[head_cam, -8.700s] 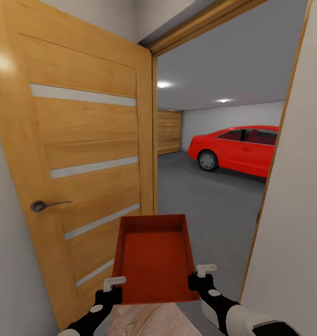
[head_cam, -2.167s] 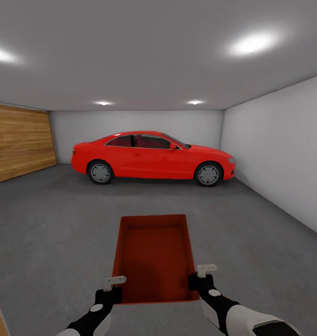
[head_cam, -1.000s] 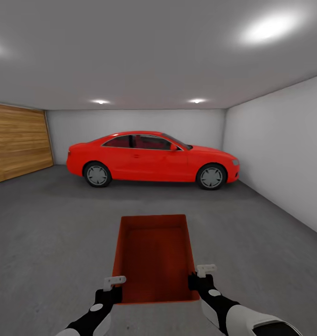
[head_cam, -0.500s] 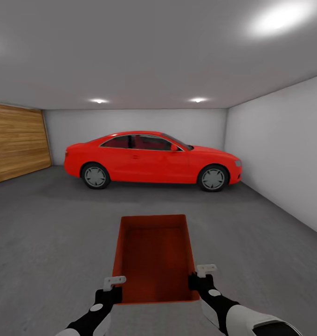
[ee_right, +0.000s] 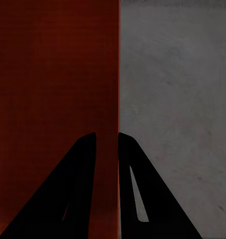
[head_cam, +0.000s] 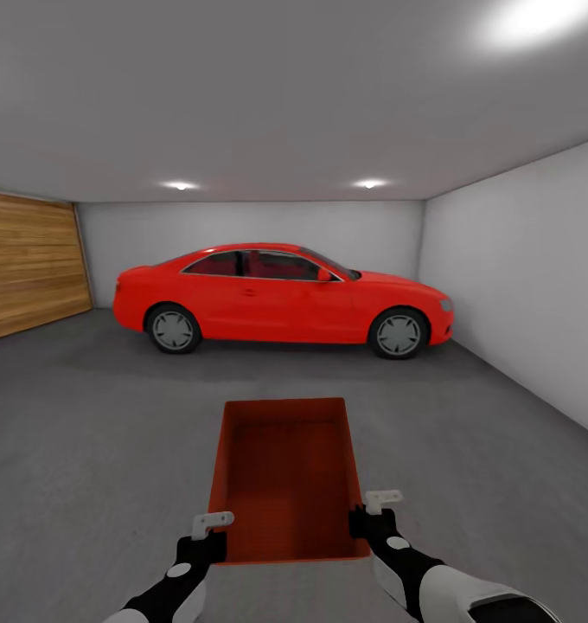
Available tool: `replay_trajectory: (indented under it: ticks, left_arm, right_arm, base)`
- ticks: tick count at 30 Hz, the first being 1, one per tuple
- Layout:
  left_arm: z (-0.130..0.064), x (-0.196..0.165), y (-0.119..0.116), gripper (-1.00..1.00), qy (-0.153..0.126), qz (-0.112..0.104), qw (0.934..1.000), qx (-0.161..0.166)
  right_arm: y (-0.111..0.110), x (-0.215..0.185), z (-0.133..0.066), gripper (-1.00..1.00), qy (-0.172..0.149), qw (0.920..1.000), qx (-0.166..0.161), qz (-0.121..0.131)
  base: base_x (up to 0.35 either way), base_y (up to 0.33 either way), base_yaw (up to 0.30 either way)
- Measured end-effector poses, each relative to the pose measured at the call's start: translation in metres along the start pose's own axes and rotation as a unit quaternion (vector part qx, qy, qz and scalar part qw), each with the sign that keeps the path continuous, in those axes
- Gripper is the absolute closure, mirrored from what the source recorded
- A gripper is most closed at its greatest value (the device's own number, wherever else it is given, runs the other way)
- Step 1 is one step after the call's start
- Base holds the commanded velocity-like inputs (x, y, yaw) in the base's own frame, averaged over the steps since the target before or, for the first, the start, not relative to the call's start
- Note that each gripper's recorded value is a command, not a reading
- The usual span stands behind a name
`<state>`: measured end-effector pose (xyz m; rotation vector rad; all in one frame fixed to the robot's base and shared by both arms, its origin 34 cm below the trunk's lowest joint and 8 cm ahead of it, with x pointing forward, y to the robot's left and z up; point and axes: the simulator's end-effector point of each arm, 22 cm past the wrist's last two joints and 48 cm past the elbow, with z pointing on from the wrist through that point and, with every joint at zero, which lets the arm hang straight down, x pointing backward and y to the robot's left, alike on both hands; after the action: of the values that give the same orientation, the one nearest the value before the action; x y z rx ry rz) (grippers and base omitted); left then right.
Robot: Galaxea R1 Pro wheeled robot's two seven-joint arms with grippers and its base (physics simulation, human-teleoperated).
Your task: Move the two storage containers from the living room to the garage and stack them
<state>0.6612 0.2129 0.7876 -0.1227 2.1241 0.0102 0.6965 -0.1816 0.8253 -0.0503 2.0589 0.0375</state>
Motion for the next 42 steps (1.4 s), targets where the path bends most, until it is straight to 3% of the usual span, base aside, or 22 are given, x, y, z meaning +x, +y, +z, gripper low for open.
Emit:
replay_trajectory:
  ticks: [42]
  left_arm:
    - [0.0, 0.0, 0.0, 1.0, 0.0, 0.0, 1.0, 0.0]
  right_arm:
    - [0.0, 0.0, 0.0, 1.0, 0.0, 1.0, 0.0, 0.0]
  base:
    - [0.321, 0.0, 0.0]
